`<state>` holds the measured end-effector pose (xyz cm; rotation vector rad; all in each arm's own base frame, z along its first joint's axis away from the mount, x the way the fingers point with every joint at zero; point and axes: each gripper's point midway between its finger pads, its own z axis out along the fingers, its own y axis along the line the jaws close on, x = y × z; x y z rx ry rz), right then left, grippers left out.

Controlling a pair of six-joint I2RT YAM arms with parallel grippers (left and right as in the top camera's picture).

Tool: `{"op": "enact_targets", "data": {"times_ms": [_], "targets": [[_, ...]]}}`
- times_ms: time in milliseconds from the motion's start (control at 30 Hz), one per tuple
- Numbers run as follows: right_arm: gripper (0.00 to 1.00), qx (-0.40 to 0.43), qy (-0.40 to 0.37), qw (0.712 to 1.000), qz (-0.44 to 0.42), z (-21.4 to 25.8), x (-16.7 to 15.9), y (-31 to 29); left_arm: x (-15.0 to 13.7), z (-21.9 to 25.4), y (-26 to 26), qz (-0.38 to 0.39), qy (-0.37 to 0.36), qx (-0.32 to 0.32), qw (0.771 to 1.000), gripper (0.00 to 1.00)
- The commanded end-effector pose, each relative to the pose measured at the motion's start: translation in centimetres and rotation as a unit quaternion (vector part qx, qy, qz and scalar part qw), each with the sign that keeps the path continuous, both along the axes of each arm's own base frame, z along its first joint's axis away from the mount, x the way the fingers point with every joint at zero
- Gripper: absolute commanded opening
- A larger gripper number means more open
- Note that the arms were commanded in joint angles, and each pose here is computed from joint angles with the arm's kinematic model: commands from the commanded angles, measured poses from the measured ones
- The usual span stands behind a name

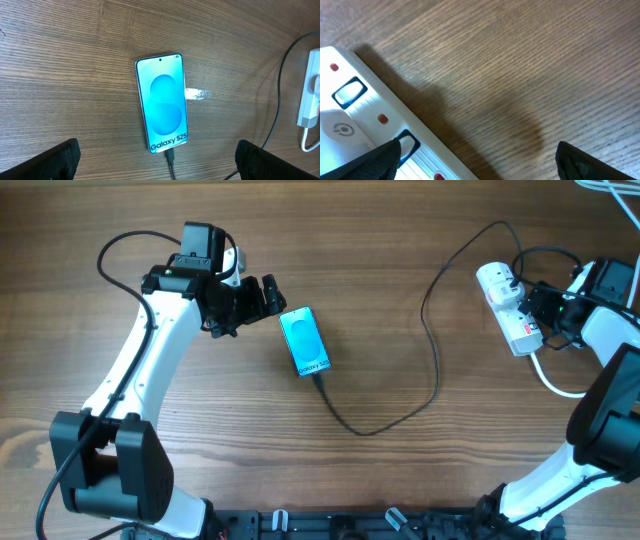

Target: Plug charger to phone and switch on socket

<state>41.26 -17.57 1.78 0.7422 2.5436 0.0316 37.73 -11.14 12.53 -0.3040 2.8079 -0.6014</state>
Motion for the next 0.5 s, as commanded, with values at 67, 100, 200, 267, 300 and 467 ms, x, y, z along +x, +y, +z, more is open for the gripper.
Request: {"op": "enact_targets", "data": {"times_ms": [67,100,200,267,300,467], "targets": [[1.0,-0.004,0.02,1.0,0.012,-0.7,-0.8,0.6,0.0,0.4,0.2,0.0,-0.008,0.005,1.0,1.0],[1.0,-0.004,0.021,1.0,0.012,-0.7,-0.8,0.6,0.0,0.4,0.2,0.0,-0.008,0.005,1.0,1.0],[1.0,-0.007,0.024,0.999,0.029,-0.8,-0.7,1.0,0.0,0.4,0.2,0.0,-0.008,0.005,1.0,1.0],[1.0,-0.011,0.009,1.0,0.024,-0.5,0.0,0.9,0.0,0.4,0.2,0.0,-0.008,0.005,1.0,1.0],[1.0,-0.013,0.001,1.0,0.002,-0.3,0.3,0.4,0.0,0.4,0.2,0.0,-0.008,0.005,1.0,1.0],[1.0,-0.004,-0.004,1.0,0.019,-0.3,0.4,0.7,0.0,0.4,0.2,0.0,-0.008,0.005,1.0,1.0]]}}
